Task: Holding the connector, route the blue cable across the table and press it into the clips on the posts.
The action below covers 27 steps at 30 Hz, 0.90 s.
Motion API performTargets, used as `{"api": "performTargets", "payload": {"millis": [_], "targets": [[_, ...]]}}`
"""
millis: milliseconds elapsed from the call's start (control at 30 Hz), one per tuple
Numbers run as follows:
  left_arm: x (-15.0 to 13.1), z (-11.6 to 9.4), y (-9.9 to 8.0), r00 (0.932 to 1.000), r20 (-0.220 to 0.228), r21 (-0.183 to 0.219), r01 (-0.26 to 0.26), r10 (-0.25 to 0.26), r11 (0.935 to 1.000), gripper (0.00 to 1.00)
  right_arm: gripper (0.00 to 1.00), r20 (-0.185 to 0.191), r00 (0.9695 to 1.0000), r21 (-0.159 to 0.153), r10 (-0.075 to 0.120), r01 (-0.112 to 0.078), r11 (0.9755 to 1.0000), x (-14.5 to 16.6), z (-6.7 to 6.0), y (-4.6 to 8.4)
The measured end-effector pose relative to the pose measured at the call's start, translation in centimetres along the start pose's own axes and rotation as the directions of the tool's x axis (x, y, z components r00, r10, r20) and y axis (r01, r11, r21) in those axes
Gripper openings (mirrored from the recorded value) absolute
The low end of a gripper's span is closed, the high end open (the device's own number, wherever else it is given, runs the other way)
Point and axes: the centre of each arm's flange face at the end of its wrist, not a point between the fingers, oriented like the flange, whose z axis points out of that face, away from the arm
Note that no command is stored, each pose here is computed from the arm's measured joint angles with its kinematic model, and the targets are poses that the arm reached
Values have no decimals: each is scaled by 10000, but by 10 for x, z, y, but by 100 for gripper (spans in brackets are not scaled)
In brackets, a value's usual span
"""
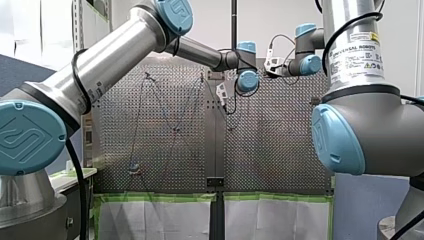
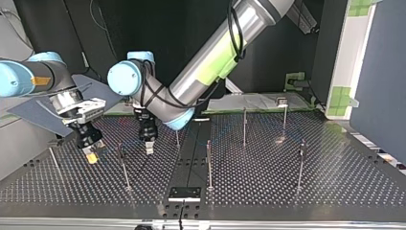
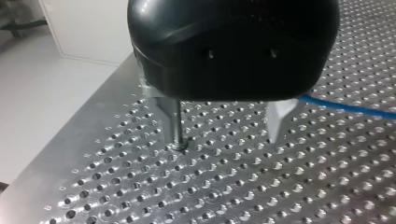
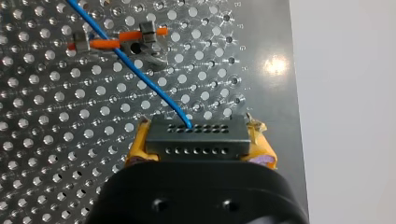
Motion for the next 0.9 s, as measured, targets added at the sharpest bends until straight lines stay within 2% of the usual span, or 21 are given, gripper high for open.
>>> {"api": "performTargets", "payload": {"millis": [200, 433, 600, 900], "targets": [[8, -12, 0, 9986, -493, -27, -203, 201, 9998, 100, 0, 11, 10000, 9, 2, -2, 10000, 0, 0, 0], [9, -33, -7, 9951, -920, 27, -359, 360, 9994, 100, 0, 18, 10000, 9, 5, -6, 10000, 0, 0, 0], [5, -45, -11, 9946, -971, -108, -387, 375, 9992, 100, 0, 18, 10000, 9, 0, 0, 10000, 0, 0, 0], [-3, -64, -19, 9947, -968, 28, -346, 347, 9994, 100, 0, 23, 10000, 9, 14, -14, 10000, 0, 0, 0]]}}
